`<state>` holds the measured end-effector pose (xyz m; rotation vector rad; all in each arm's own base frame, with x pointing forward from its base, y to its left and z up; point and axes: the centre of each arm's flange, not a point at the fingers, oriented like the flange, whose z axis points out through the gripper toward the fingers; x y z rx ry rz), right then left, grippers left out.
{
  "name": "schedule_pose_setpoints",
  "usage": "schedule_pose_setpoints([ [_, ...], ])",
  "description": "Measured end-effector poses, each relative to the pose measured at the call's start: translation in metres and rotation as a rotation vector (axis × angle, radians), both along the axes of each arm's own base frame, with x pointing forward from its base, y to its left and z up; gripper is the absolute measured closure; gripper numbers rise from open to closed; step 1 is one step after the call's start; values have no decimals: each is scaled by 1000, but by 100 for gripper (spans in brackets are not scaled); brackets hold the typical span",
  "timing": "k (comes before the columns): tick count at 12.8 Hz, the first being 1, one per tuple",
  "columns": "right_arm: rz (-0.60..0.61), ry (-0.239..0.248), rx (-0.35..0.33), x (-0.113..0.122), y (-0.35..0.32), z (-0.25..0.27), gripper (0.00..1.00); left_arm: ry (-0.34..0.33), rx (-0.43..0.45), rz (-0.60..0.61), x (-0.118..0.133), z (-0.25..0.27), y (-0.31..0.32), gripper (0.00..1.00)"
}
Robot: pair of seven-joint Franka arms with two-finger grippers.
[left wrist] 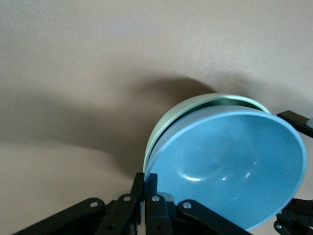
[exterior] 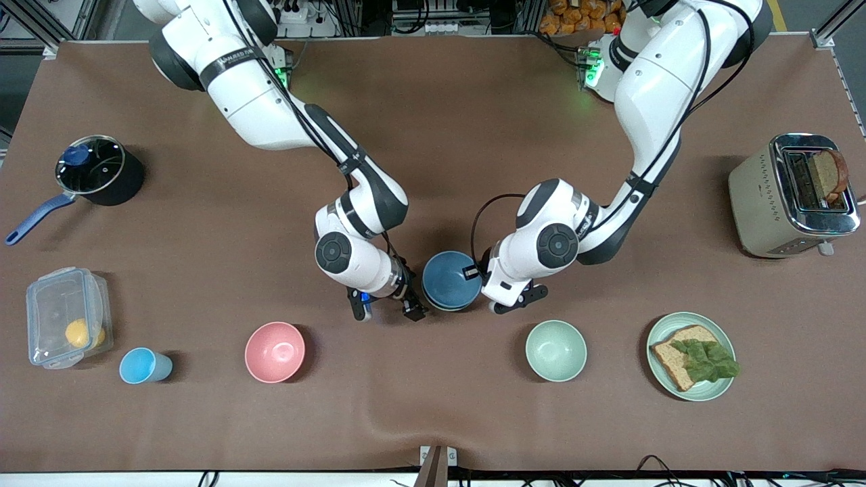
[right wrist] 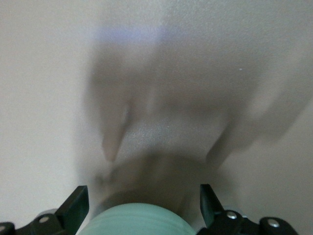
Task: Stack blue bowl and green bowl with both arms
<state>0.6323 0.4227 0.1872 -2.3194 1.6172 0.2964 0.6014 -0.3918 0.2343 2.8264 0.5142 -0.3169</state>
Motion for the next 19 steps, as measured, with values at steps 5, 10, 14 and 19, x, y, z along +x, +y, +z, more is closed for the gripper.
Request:
schedule_pose_setpoints([
  [5, 7, -5, -6, 0, 0, 0, 0, 10, 2, -3, -2, -7, -2, 96],
  [10, 18, -13, -16, -1, 1, 0, 0, 4, -1, 0, 0, -4, -2, 73],
  [14, 24, -15, -19, -2, 3, 0, 0, -23, -15, 9, 9, 10, -2, 28],
  [19, 36, -43, -47, 7, -7, 2, 0, -184, 8, 33, 41, 108, 37, 0],
])
